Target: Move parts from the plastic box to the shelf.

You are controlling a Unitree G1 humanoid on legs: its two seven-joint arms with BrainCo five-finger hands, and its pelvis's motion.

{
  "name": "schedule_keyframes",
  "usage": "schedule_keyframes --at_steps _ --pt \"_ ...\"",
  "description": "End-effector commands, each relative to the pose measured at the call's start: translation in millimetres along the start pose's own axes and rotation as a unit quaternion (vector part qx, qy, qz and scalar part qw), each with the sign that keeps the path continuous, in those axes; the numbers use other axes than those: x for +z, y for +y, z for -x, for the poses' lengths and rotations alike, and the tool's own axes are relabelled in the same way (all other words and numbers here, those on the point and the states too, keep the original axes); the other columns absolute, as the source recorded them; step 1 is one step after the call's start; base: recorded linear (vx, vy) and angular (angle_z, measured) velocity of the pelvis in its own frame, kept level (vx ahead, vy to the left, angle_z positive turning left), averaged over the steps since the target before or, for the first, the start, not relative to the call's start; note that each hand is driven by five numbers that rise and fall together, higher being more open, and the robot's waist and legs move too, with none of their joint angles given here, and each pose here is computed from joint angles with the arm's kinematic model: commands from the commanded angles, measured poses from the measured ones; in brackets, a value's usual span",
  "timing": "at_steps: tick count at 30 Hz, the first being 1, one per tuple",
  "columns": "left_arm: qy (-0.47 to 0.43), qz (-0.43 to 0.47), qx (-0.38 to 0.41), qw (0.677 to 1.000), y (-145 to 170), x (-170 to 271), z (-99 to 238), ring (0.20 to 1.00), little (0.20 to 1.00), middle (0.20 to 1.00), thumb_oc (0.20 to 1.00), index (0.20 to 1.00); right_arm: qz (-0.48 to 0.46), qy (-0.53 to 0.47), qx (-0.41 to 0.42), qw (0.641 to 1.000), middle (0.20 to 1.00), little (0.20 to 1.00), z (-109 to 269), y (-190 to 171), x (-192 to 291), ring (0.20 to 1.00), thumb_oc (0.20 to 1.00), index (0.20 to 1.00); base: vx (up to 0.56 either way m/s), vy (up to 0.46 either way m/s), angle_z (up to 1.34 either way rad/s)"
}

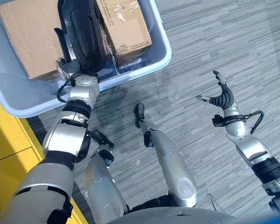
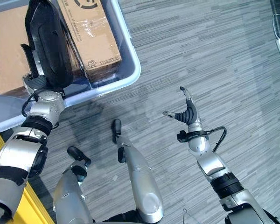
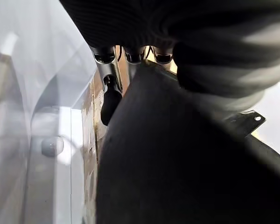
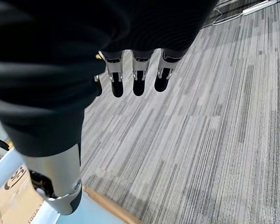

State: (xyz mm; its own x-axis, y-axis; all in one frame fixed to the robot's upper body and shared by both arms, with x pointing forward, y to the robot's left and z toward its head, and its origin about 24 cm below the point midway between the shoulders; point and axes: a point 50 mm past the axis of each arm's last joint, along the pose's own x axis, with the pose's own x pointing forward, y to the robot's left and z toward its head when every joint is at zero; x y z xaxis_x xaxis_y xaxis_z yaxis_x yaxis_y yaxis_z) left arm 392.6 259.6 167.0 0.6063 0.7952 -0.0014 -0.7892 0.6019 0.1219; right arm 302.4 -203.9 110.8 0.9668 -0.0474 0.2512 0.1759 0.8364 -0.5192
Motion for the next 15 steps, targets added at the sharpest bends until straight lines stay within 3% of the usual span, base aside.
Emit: schedule_keyframes --at_steps 1,15 --pt "0.077 -0.031 -0.041 0.996 -4 -49 10 0.2 0.2 0.2 0.2 0.2 -0.022 -0.043 -0.028 0.998 1.0 1.0 -2 -10 18 1.0 1.0 1.0 0.0 0.0 0.0" --pt "0.0 -0.003 0.02 1.0 27 -40 -6 0.2 0.2 0.2 0.2 0.2 -0.027 -0.052 -0.019 0.998 1.0 1.0 13 -10 12 1.0 1.0 1.0 -0.01 0.018 -0.03"
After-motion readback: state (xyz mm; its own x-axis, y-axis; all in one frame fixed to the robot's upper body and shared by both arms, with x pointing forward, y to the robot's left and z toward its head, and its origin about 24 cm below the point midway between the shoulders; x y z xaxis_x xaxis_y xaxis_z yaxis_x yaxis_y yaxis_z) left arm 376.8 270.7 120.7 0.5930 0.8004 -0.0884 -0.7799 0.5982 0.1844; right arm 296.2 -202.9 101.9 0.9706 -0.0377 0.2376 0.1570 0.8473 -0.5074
